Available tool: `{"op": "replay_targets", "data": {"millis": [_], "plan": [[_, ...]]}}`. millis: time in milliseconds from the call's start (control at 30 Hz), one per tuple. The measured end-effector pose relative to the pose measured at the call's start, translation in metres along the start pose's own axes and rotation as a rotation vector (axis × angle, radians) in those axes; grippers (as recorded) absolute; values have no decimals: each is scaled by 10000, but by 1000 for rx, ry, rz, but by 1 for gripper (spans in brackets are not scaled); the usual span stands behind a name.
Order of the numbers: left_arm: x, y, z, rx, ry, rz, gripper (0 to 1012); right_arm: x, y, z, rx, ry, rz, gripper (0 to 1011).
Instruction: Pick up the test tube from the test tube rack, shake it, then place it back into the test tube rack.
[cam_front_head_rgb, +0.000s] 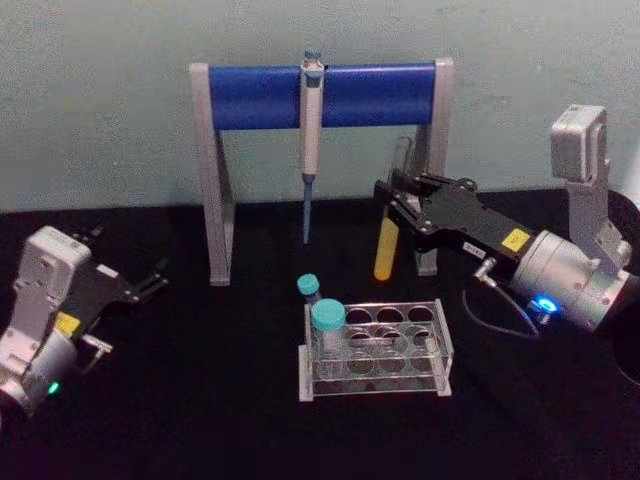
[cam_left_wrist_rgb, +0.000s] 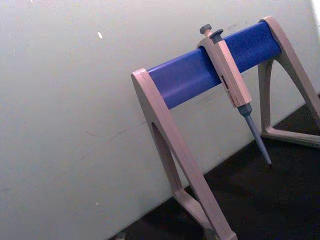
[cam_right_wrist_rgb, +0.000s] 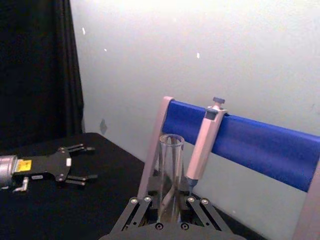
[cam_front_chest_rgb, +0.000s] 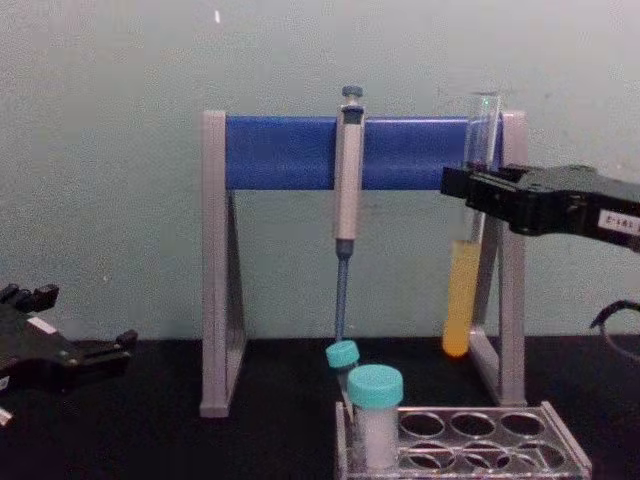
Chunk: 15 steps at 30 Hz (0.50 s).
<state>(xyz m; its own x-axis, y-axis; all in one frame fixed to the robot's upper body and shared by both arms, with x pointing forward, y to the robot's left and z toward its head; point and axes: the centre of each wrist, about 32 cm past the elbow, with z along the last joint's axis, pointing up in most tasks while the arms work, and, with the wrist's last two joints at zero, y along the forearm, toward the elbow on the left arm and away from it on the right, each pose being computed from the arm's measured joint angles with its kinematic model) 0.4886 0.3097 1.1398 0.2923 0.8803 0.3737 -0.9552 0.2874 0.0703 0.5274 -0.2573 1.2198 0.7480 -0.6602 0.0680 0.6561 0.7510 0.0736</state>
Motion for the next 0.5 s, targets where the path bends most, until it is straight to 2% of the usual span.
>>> {"op": "replay_targets", "data": {"millis": [300,500], "plan": [[0,0,0,0,0,0,1001,31,-139,30,-18,-25,-49,233],[0,0,0,0,0,0,1001,-9,-283,51,-43,-32,-61,233]]}}
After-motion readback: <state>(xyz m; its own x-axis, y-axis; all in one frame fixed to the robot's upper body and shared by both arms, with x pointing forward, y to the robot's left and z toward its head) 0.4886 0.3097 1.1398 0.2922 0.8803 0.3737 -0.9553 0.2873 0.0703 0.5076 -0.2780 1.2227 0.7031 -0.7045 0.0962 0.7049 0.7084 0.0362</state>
